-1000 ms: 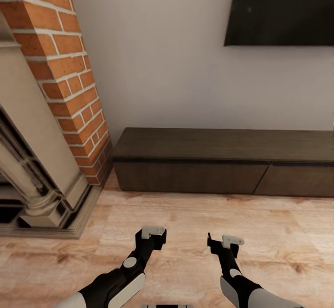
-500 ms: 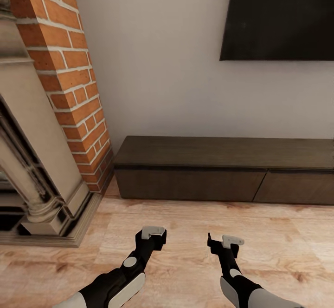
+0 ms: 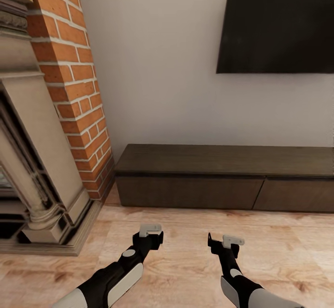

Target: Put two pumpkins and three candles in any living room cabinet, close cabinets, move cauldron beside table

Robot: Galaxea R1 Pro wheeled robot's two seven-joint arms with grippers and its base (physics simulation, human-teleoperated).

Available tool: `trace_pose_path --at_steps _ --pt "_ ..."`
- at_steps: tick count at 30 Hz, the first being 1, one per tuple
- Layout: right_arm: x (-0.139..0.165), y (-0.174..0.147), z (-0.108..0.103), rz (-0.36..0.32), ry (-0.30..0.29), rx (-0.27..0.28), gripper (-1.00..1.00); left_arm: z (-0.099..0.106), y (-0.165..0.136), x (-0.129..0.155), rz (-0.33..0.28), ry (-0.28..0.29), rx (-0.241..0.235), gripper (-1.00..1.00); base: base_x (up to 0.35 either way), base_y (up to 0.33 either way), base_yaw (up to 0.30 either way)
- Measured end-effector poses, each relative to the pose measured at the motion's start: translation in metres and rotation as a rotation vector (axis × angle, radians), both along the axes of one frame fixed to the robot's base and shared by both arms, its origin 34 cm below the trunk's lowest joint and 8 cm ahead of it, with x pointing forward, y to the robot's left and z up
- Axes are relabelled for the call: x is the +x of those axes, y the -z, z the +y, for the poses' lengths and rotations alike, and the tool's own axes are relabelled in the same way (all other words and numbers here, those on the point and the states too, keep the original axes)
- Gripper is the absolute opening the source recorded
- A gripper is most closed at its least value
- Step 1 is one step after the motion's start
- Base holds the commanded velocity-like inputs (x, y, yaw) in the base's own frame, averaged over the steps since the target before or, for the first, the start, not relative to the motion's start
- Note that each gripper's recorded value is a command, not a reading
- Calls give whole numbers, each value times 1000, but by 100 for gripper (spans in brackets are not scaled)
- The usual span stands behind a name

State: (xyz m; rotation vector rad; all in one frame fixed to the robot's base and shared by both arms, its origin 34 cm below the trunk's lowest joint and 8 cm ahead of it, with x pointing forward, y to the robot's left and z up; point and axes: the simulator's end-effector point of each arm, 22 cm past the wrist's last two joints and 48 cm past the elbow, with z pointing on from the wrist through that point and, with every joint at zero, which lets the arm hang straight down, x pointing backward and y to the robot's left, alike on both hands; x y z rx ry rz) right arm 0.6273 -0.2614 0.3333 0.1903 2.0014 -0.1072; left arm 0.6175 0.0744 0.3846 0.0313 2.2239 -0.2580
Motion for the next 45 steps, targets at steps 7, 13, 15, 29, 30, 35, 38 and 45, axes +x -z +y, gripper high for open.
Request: trace_pose_path --at_steps 7,13,15,29,30,35,38,45 --pt "-1 -5 -3 23 31 27 100 0 -17 4 -24 0 -1 100 0 0 0" --pt "1 -16 -2 13 36 37 100 2 -30 6 -49 -1 1 100 0 0 0" --pt "3 -21 -3 5 36 37 100 3 -35 8 -58 -3 1 100 0 0 0" --pt "10 -50 -2 4 30 39 100 20 -58 15 43 -31 6 100 0 0 0" --pt "9 -49 -1 21 29 39 100 21 -61 17 49 -35 2 100 0 0 0" --pt "11 -52 8 80 15 56 100 21 -68 14 106 -17 13 100 0 0 0" --pt "1 -39 18 211 5 88 100 23 -74 11 163 1 21 100 0 0 0" --pt "15 -81 111 463 -157 283 100 52 -85 19 240 -61 -21 100 0 0 0"
